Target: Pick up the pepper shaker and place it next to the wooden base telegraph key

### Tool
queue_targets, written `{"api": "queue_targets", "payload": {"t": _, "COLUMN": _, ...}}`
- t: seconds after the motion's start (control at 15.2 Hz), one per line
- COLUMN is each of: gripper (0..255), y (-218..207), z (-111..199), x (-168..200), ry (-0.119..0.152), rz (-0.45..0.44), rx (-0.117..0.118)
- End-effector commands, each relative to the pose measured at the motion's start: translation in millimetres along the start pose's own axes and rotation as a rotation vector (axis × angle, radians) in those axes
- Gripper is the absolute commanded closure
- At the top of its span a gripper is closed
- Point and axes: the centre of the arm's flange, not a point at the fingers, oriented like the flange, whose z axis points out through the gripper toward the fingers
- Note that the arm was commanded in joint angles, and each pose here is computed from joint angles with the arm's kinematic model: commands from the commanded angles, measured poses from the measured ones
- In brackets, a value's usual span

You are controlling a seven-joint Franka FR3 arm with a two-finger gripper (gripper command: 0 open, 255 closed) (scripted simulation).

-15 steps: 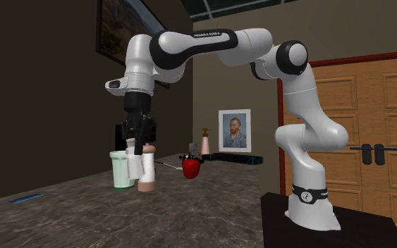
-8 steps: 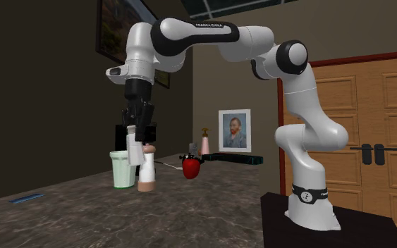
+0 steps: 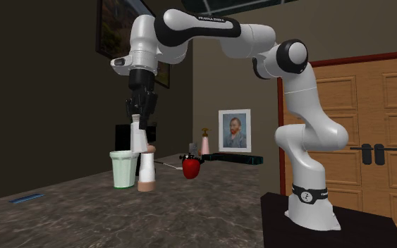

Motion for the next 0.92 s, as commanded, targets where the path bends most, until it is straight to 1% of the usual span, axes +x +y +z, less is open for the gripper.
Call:
{"api": "queue_targets", "payload": {"t": 0.0, "gripper": 255, "y": 8, "z": -2, "x": -23, "ry": 0.0, "rz": 0.0, "rx": 0.0}}
{"api": "queue_targets", "payload": {"t": 0.86, "gripper": 255, "y": 64, "z": -18, "x": -185, "ry": 0.0, "rz": 0.0, "rx": 0.0}}
